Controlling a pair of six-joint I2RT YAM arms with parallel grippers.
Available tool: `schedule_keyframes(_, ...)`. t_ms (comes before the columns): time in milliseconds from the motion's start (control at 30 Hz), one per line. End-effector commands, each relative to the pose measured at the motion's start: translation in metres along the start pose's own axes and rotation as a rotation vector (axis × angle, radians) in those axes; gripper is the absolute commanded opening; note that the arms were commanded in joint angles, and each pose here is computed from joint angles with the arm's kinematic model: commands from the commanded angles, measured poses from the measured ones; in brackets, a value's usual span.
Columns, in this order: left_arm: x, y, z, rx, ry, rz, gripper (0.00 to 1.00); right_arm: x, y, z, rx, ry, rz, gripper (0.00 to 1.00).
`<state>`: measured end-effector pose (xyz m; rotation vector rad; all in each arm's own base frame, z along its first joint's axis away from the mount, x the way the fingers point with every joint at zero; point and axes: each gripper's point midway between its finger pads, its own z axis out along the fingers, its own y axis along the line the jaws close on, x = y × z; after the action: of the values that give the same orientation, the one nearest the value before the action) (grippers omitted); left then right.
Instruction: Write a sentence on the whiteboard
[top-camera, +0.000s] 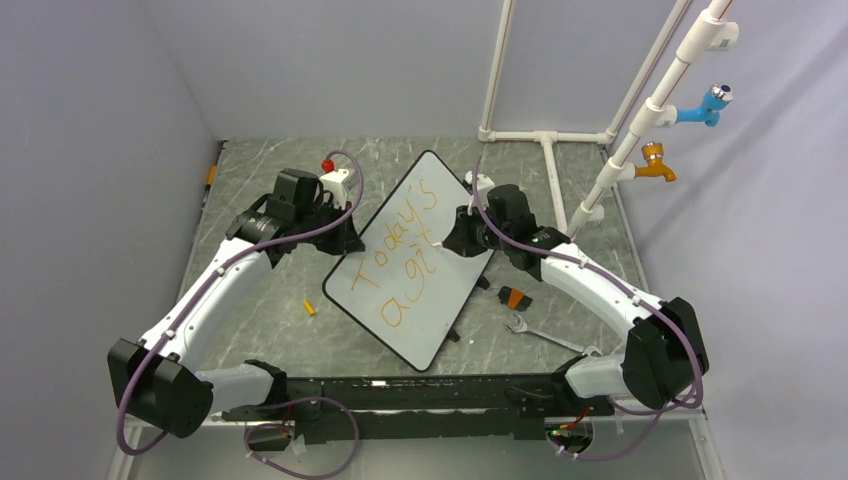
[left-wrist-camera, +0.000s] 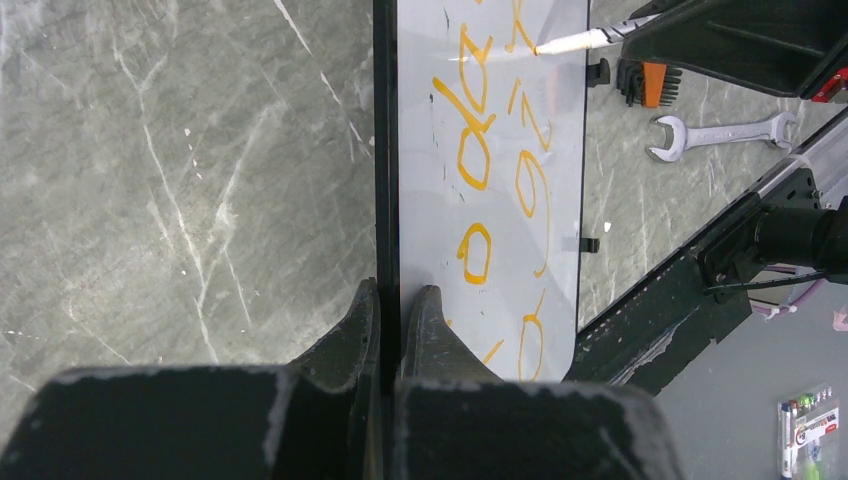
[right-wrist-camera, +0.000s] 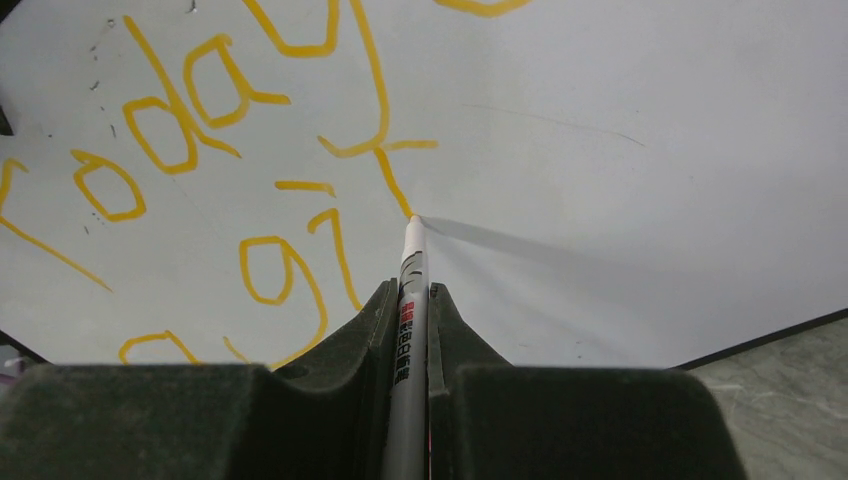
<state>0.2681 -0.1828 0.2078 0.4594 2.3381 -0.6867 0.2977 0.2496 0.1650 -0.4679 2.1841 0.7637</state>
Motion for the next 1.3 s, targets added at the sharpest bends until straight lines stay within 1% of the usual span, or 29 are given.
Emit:
schedule_keyframes(0,0.001,0.03,-0.002,-0.151,-0.005,0.106,0.0,0.012,-0.006,-0.006,0.041,0.025,0.015,0.0)
schedule_keyframes(433,0.0,0.029,-0.003,-0.152,-0.01,0.107,0.0,0.036,-0.014,-0.012,0.086,0.069,0.033,0.0)
schedule_keyframes(733,-0.001,0.029,-0.004,-0.155,-0.014,0.108,0.0,0.058,-0.015,-0.019,0.095,0.1,0.073,0.0)
schedule_keyframes(1100,-0.001,0.03,-0.005,-0.158,-0.016,0.109,0.0,0.061,-0.004,-0.03,0.076,0.101,0.084,0.0)
schedule_keyframes(1267,0.0,0.03,-0.004,-0.159,-0.012,0.107,0.0,0.054,0.004,-0.031,0.047,0.09,0.079,0.0)
